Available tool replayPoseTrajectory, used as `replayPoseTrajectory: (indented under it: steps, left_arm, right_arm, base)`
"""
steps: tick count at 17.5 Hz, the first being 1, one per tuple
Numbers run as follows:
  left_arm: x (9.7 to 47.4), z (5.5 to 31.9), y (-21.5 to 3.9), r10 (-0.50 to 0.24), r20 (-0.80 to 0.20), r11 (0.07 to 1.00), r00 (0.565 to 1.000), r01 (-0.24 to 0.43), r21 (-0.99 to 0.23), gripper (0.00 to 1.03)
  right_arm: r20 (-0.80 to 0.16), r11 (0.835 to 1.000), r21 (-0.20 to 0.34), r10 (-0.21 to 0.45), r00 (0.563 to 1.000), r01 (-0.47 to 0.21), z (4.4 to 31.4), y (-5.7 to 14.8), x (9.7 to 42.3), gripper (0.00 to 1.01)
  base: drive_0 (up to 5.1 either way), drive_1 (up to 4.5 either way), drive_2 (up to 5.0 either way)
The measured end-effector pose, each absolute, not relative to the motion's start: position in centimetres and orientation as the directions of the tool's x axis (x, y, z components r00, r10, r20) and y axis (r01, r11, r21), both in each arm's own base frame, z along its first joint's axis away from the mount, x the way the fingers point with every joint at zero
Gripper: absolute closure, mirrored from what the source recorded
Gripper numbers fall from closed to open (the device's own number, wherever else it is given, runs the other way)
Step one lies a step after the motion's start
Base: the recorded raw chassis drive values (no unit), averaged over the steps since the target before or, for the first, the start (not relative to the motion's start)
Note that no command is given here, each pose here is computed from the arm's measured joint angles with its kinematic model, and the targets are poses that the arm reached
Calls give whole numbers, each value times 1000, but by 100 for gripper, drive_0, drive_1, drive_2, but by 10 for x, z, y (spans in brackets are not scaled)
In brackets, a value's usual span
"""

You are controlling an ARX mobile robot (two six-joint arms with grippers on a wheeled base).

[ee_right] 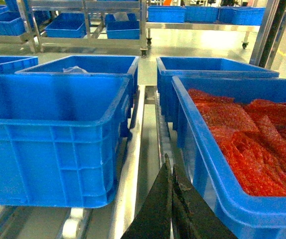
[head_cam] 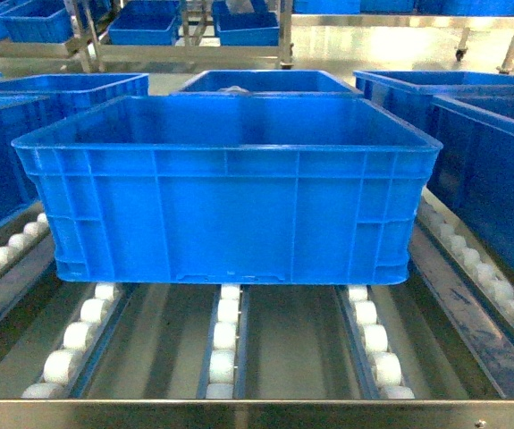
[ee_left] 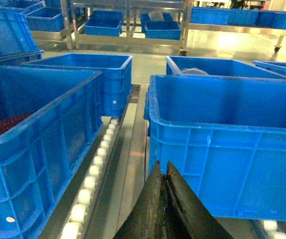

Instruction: Place box next to blue box on left shelf

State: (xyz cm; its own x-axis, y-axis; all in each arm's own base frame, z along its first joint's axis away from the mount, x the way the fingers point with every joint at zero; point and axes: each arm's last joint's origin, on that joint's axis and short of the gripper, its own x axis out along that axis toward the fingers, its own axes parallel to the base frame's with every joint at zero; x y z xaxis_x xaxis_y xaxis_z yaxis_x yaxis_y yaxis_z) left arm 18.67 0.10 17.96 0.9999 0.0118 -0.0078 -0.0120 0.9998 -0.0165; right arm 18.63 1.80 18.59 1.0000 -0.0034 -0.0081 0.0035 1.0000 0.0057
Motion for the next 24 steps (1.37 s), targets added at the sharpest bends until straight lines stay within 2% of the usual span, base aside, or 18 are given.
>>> replayPoseTrajectory:
  steps: [3,4,5,6,8,15,24]
  left_arm:
    - [166,173,0,1,-13,1000,1000,-1,-16,101]
    - [160,169,0,1,25,1000,1000,0,-16,101]
    - [155,160,0,3,-32,1000,999,-4,-16,101]
    - [149,158,0,0,-44,1000,999,-1,-15,101]
    - [141,166,0,1,-2,1000,1000,-1,-15,101]
    - [137,167,0,0,-7,1000,1000,0,-15,101]
    - [116,172,0,0,19,1000,1000,0,-14,101]
  right_arm:
    - [-13,1000,6,0,1000,0,178,10,166,100]
    - [-10,1000,6,6,1000,-6,177,2,160,100]
    - [-9,1000,6,-16,1000,16,175,-1,154,100]
    - [2,1000,6,-7,1000,7,172,-1,150,100]
    - [-30,1000,6,-7,1000,7,162,-1,142,100]
    - [10,1000,6,-7,1000,7,168,-1,136,100]
    - [14,1000,6,-7,1000,7,171,-1,117,100]
  base:
    - [0,0,0]
    - [0,0,0]
    - [0,0,0]
    - [0,0,0]
    - [0,0,0]
    - [0,0,0]
    - [0,0,0]
